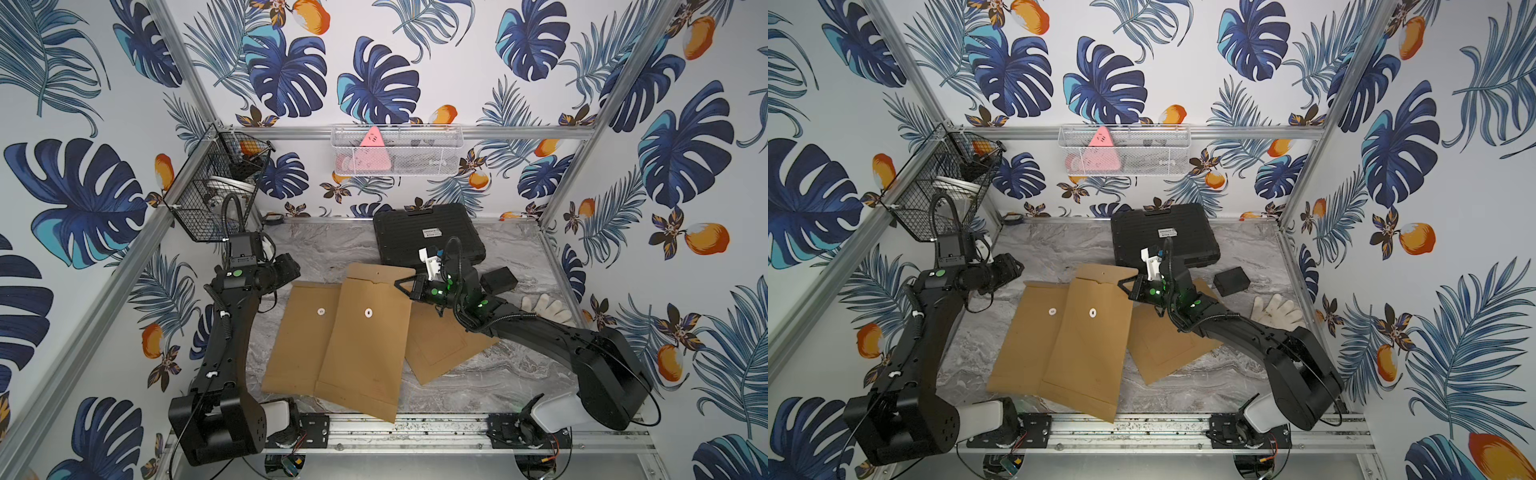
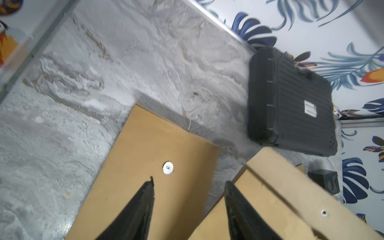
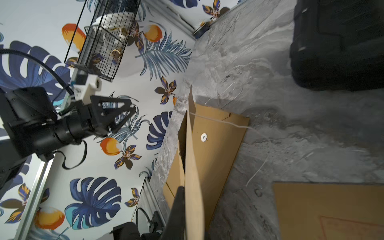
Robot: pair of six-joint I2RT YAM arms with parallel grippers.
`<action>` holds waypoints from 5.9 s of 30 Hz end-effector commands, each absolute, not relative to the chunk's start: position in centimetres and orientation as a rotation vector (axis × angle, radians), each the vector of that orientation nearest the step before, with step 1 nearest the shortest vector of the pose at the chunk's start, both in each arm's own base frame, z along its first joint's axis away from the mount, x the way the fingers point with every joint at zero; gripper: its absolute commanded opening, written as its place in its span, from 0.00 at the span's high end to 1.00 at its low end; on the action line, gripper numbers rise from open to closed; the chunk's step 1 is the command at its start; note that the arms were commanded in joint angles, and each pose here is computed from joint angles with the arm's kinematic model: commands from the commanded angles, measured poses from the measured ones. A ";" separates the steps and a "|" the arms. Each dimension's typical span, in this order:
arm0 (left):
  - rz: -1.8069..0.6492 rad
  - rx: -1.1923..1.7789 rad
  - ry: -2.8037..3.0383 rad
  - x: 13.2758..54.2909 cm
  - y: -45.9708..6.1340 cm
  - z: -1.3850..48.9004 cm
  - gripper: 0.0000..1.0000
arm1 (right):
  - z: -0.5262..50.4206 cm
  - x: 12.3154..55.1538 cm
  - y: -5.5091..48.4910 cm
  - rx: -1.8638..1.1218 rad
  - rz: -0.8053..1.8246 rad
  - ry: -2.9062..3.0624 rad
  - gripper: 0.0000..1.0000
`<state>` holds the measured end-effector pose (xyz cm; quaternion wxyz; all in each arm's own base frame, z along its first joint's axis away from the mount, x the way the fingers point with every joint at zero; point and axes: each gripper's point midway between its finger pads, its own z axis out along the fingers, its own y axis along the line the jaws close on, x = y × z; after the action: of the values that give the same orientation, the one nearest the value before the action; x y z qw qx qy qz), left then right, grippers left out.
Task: Open the file bag
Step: Place the file bag at the file bag, then pick up the file bag from the file bag.
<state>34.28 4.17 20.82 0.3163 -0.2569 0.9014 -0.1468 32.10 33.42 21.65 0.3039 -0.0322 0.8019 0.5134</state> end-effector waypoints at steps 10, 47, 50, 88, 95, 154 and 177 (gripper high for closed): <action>-0.455 -0.718 2.684 31.7 1.2 9.8 0.66 | 20.2 30.9 35.9 -0.338 1.480 2.114 1.00; -0.283 -0.770 2.858 41.5 2.5 0.5 0.94 | 10.3 37.1 37.9 -0.336 1.124 2.366 1.00; -0.256 -0.777 2.866 41.6 3.0 0.2 0.94 | 9.5 37.9 37.9 -0.359 1.064 2.391 1.00; -0.225 -0.796 2.770 42.6 5.1 2.6 0.66 | 8.8 43.8 35.7 -0.360 0.697 2.434 0.42; -0.206 -0.765 2.682 43.4 6.0 5.5 0.49 | 12.9 44.1 33.0 -0.281 0.645 2.369 0.11; -0.365 0.552 2.629 37.8 -35.4 2.8 0.37 | 8.6 24.2 5.7 0.937 0.834 2.355 0.00; -0.370 0.554 2.711 37.6 -34.0 -0.2 0.37 | 5.3 25.1 3.3 1.245 1.027 2.247 0.00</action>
<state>39.87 -35.47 2.37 0.2350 0.1874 0.9420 -0.1494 23.96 3.29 4.55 0.1694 0.4495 0.8072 0.3430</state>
